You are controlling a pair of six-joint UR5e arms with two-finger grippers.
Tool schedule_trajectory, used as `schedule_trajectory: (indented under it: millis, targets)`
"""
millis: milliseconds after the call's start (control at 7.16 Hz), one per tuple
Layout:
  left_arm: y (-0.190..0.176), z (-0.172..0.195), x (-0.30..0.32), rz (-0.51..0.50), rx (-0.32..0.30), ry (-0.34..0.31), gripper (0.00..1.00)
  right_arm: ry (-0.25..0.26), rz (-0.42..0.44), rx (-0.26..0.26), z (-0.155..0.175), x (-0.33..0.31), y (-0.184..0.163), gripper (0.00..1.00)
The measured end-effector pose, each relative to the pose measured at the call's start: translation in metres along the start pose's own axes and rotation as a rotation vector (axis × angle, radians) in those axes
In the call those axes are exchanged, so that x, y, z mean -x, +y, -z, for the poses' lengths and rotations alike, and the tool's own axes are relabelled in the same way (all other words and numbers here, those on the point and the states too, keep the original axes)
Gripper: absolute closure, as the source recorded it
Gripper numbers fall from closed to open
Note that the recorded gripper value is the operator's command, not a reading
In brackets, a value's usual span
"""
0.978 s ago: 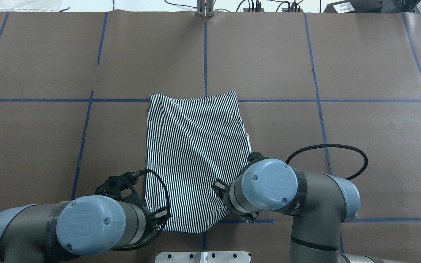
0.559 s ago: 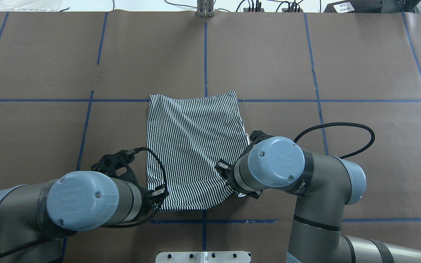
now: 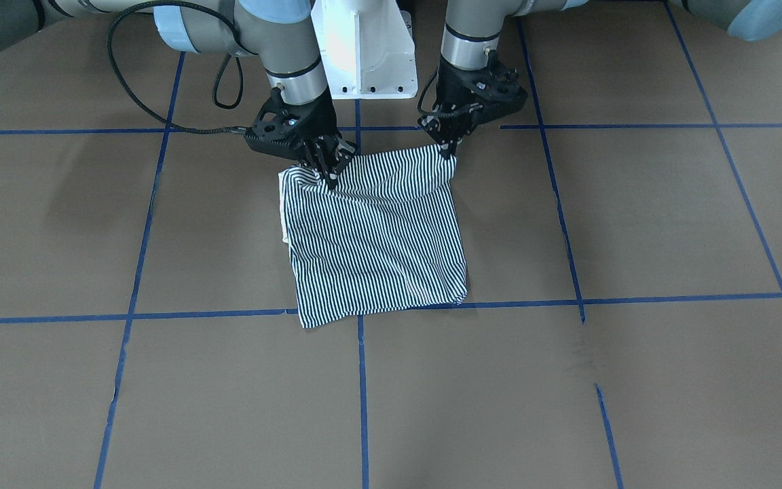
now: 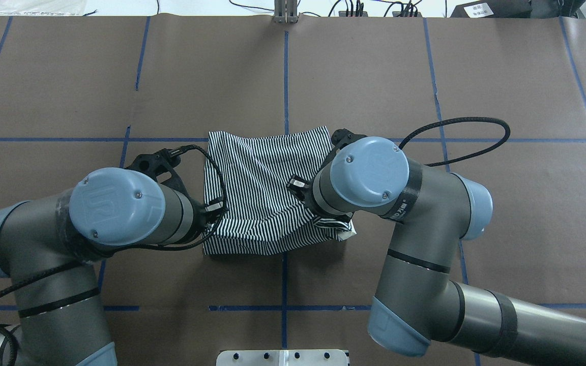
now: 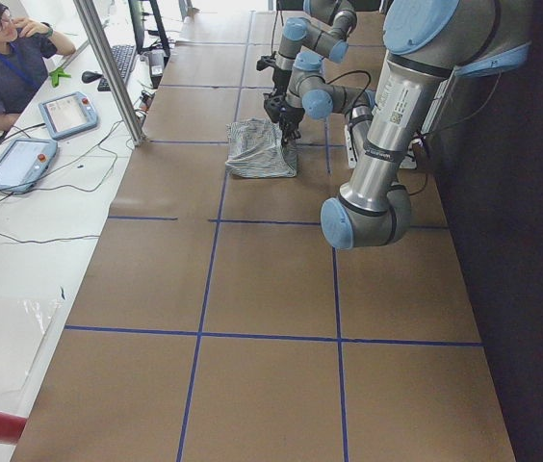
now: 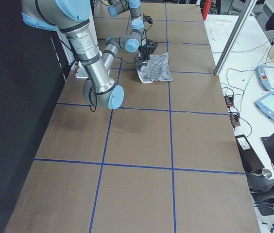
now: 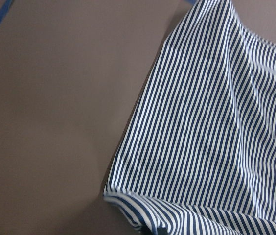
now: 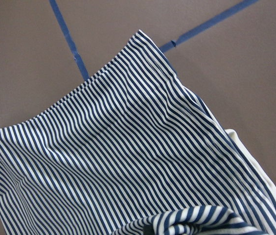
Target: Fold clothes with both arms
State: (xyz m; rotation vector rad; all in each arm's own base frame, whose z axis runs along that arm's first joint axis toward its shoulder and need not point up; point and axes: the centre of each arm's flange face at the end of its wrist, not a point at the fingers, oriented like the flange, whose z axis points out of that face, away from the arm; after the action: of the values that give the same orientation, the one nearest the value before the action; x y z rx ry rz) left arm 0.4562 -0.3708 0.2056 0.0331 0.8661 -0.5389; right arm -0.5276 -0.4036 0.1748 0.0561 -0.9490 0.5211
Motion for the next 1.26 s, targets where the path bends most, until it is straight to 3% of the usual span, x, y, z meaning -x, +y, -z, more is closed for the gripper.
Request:
schedule_trajectory:
  millis: [279,559,699,838,1258]
  targets:
    - [-0.03,-0.029,-0.005,-0.026,-0.033,0.008,1.0,-0.036,0.024,-0.061,-0.049,0.012,-0.028,1.0]
    - [-0.04,-0.043,-0.006,-0.033,-0.042,0.017,1.0,-0.035,0.044,-0.095,-0.077,0.025,-0.054,1.0]
    - [-0.042,-0.048,-0.006,-0.032,-0.044,0.018,0.81,-0.033,0.05,-0.106,-0.085,0.032,-0.063,0.88]
    - [-0.052,-0.059,-0.006,-0.024,-0.054,0.024,0.01,-0.028,0.046,-0.118,-0.091,0.044,-0.073,0.01]
    - [-0.17,-0.097,-0.01,-0.061,-0.172,-0.001,0.0,-0.019,0.092,-0.173,-0.103,0.079,-0.125,0.0]
